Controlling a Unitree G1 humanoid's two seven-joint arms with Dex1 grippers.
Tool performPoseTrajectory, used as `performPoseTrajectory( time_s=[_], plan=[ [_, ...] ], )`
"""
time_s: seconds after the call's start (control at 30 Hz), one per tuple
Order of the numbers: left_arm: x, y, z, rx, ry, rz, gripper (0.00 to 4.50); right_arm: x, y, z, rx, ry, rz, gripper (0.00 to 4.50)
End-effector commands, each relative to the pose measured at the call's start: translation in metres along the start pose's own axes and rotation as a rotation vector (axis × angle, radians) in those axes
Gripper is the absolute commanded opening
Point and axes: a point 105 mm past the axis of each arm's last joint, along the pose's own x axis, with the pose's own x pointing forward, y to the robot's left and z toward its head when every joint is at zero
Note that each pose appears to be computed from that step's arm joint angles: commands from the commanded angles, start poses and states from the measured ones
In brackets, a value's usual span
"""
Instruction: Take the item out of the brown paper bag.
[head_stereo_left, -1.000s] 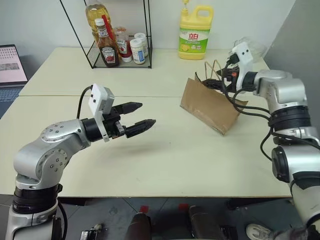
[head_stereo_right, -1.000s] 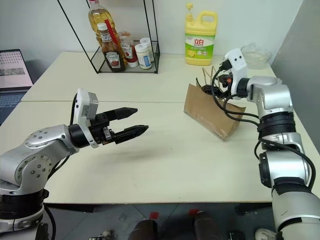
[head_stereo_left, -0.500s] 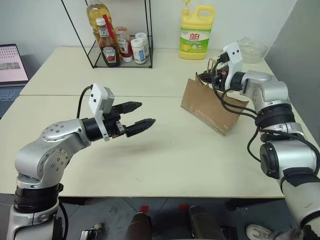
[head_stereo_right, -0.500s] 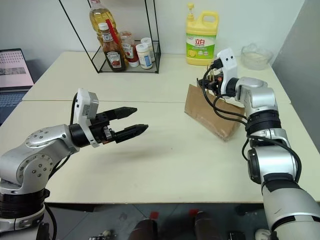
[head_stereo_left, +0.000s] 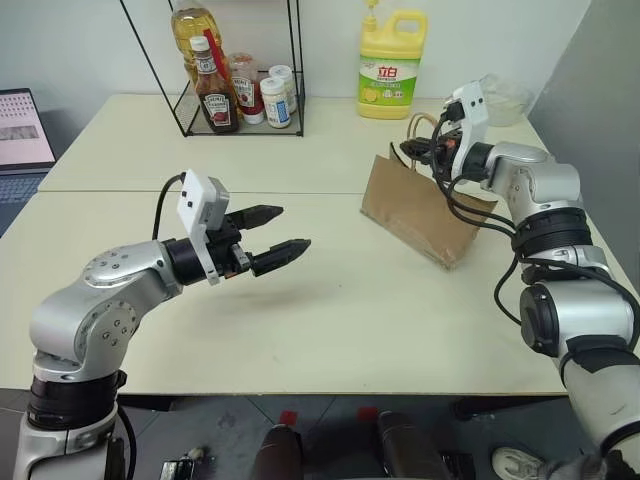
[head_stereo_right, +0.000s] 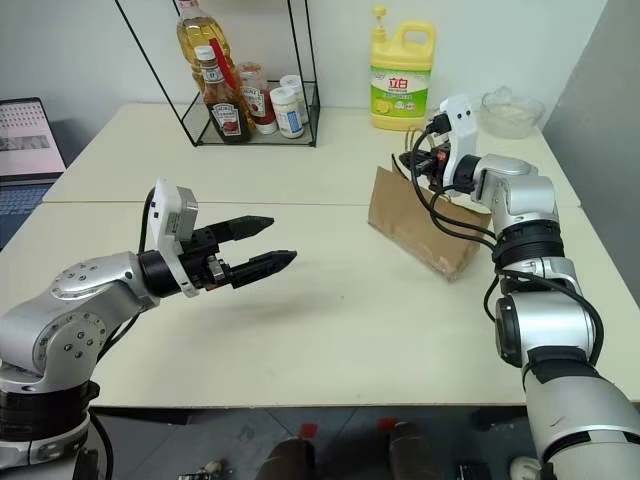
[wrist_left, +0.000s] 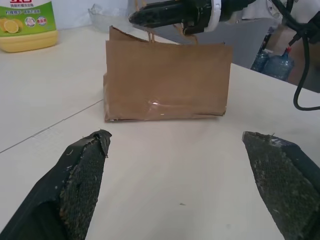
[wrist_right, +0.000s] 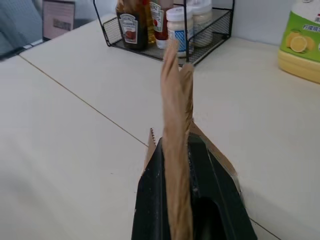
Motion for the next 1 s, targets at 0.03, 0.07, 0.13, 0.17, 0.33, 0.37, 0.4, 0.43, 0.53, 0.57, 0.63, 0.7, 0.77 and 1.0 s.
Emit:
performPoseTrajectory(
  time_s=[0.03, 0.07, 0.13, 0.17, 0.33, 0.37, 0.4, 0.43, 0.53, 0.57, 0.63, 0.7, 0.77, 1.0],
  plan=[
    [-0.005, -0.011, 0.013, 0.038, -0.047, -0.009, 4.50, 0.002, 0.024, 0.045, -0.057, -0.143, 0.124, 0.02],
    [-0.006, -0.014, 0.012, 0.039, -0.042, -0.015, 4.50, 0.005, 0.030, 0.048, -0.064, -0.147, 0.150, 0.02],
    [-0.008, -0.019, 0.012, 0.039, -0.042, -0.012, 4.50, 0.013, 0.044, 0.050, -0.076, -0.155, 0.218, 0.02],
    [-0.009, -0.021, 0.013, 0.038, -0.046, -0.008, 4.50, 0.017, 0.050, 0.050, -0.082, -0.154, 0.246, 0.02],
    [-0.012, -0.027, 0.013, 0.049, -0.077, 0.067, 4.50, 0.035, 0.072, 0.048, -0.109, -0.151, 0.331, 0.02],
    [-0.013, -0.029, 0.011, 0.053, -0.080, 0.094, 4.50, 0.039, 0.077, 0.048, -0.118, -0.153, 0.350, 0.02],
    [-0.014, -0.030, 0.010, 0.055, -0.091, 0.128, 4.50, 0.043, 0.083, 0.047, -0.126, -0.154, 0.371, 0.02],
    [-0.016, -0.032, 0.008, 0.051, -0.101, 0.157, 4.50, 0.047, 0.087, 0.047, -0.133, -0.154, 0.390, 0.02],
    [-0.021, -0.035, 0.001, 0.050, -0.103, 0.243, 4.50, 0.058, 0.103, 0.044, -0.161, -0.144, 0.456, 0.02],
    [-0.023, -0.035, -0.001, 0.044, -0.106, 0.267, 4.50, 0.061, 0.108, 0.043, -0.170, -0.140, 0.476, 0.02],
    [-0.027, -0.036, -0.004, 0.032, -0.110, 0.304, 4.50, 0.067, 0.116, 0.039, -0.189, -0.127, 0.509, 0.02],
    [-0.030, -0.037, -0.007, 0.030, -0.110, 0.334, 4.50, 0.071, 0.123, 0.034, -0.207, -0.113, 0.539, 0.02],
    [-0.033, -0.037, -0.008, 0.024, -0.116, 0.362, 4.50, 0.075, 0.129, 0.028, -0.228, -0.095, 0.564, 0.02],
    [-0.041, -0.039, -0.016, 0.000, -0.103, 0.403, 4.50, 0.080, 0.140, 0.010, -0.283, -0.049, 0.626, 0.02]
  ],
)
